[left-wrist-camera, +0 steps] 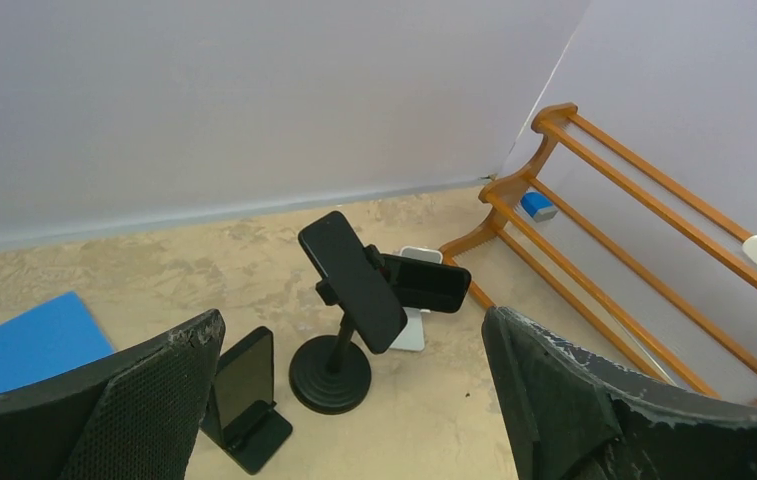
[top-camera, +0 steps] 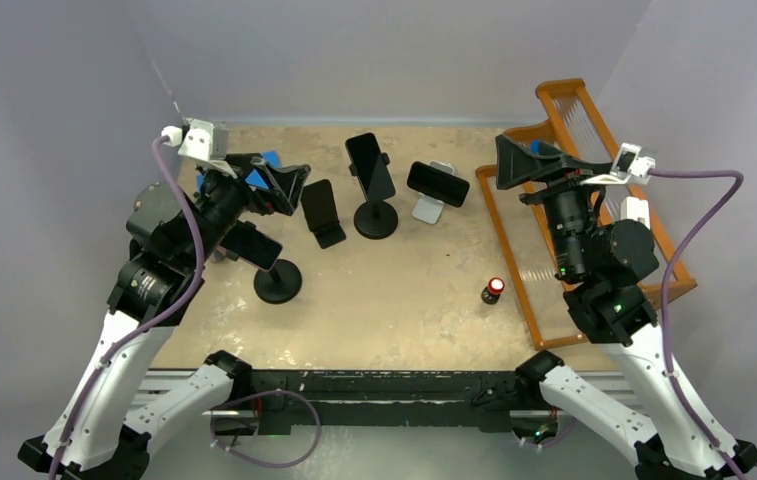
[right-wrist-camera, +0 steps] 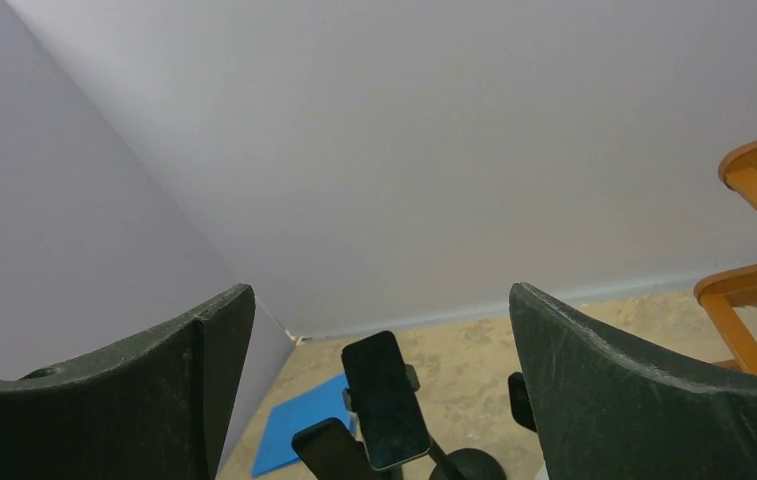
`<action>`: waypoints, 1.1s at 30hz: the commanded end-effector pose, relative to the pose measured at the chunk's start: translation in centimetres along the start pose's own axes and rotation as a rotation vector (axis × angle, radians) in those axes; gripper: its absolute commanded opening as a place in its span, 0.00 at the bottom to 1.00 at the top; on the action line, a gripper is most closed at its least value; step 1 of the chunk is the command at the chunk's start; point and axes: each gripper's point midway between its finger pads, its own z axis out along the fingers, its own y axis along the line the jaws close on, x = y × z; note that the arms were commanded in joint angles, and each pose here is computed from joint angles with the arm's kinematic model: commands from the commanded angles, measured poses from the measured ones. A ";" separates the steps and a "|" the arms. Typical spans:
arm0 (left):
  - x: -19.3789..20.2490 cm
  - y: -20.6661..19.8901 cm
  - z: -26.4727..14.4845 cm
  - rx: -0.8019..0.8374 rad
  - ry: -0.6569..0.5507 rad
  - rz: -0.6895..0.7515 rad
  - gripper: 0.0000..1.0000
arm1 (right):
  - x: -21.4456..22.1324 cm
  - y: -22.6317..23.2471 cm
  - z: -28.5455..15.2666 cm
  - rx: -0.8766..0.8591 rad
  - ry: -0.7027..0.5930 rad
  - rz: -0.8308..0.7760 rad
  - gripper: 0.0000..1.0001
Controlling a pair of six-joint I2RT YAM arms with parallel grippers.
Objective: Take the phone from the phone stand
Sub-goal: Move the phone stand with the phone to the center of the board.
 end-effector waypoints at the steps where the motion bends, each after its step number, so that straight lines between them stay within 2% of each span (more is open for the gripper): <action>1: -1.9 -0.1 -0.8 -0.004 -0.066 -0.013 1.00 | -0.6 0.6 -0.3 -0.032 -0.010 0.007 0.99; 10: -2.1 0.1 -0.9 -0.012 -0.086 -0.029 1.00 | -1.5 -0.4 -0.4 0.005 -0.071 -0.006 0.99; 15: 0.2 -0.7 -0.1 0.063 -0.061 -0.035 1.00 | -1.3 -1.9 -1.0 0.045 -0.145 0.068 0.99; 18: 1.9 -1.8 0.0 0.150 -0.041 -0.024 1.00 | -0.3 -1.9 -0.5 0.053 -0.108 0.067 0.99; 24: 4.7 -2.3 1.1 0.212 -0.036 -0.076 1.00 | 4.6 -3.9 0.3 0.142 0.051 0.012 0.99; 29: 7.1 -2.8 2.3 0.263 0.031 -0.080 0.99 | 7.4 -6.5 0.2 0.242 0.088 -0.009 0.99; 33: 8.4 -2.9 2.4 0.285 0.042 -0.101 0.98 | 10.3 -6.0 0.4 0.185 0.164 0.008 0.98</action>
